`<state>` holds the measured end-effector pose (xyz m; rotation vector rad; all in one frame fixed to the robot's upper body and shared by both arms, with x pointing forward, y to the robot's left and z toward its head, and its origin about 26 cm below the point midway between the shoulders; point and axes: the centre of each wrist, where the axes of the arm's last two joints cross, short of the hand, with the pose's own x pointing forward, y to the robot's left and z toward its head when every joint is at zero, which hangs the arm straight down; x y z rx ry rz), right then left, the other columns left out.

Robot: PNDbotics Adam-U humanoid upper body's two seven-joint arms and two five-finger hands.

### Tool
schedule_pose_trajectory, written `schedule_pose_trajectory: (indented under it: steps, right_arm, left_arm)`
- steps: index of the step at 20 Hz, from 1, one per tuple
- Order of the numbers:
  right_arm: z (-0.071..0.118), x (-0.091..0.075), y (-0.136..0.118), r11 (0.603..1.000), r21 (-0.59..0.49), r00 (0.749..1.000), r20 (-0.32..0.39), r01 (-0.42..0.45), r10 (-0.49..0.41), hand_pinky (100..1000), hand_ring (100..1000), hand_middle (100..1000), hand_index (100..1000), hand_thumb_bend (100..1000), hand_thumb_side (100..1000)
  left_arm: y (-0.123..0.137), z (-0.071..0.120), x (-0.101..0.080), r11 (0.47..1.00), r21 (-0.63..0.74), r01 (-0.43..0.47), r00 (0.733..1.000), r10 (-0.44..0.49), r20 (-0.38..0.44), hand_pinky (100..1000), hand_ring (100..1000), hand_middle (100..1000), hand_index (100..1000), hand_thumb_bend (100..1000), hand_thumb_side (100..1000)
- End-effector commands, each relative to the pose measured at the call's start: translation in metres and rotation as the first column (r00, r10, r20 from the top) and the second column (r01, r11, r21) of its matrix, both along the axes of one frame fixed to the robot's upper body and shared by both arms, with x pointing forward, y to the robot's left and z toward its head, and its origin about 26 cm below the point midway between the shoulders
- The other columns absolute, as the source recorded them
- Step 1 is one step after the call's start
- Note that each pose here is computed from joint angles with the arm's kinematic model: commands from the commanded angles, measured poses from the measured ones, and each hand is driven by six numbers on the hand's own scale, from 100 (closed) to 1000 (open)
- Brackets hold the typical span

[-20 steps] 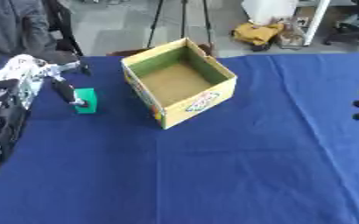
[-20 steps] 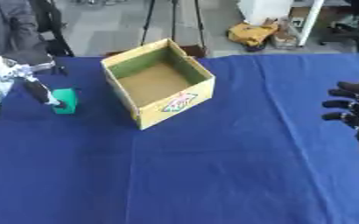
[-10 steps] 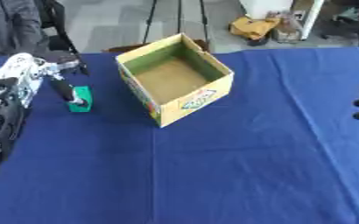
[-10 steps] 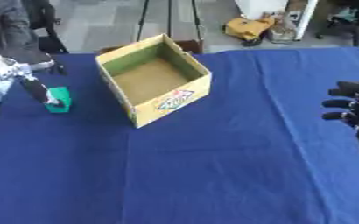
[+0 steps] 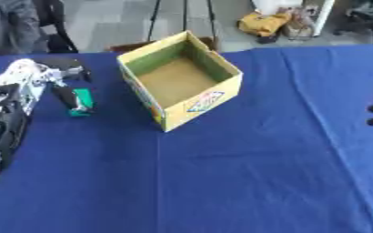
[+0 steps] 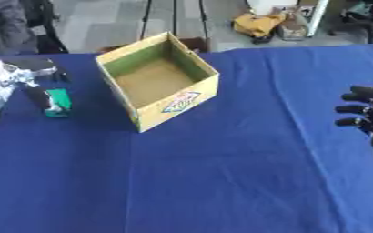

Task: Pick up objects on the table and place them in the box.

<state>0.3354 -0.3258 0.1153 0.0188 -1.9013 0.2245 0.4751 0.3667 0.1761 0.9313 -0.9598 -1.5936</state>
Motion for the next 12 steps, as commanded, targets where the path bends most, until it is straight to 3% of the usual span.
schedule_pose_trajectory:
  steps: [1, 12]
  right_arm:
    - [0.0117, 0.0014, -0.0036, 1.0, -0.027, 0.999, 0.034, 0.003, -0.002, 597, 692, 710, 815, 100, 891]
    - [0.0105, 0.0011, -0.0046, 1.0, -0.028, 1.0, 0.031, 0.004, -0.003, 597, 692, 710, 815, 100, 891]
  left_arm:
    - [0.0135, 0.0231, -0.0015, 1.0, 0.023, -0.018, 0.999, 0.017, 0.041, 721, 751, 723, 793, 611, 262]
    - [0.0225, 0.0264, -0.0045, 0.998, 0.048, -0.036, 0.999, 0.036, 0.003, 720, 748, 721, 792, 625, 272]
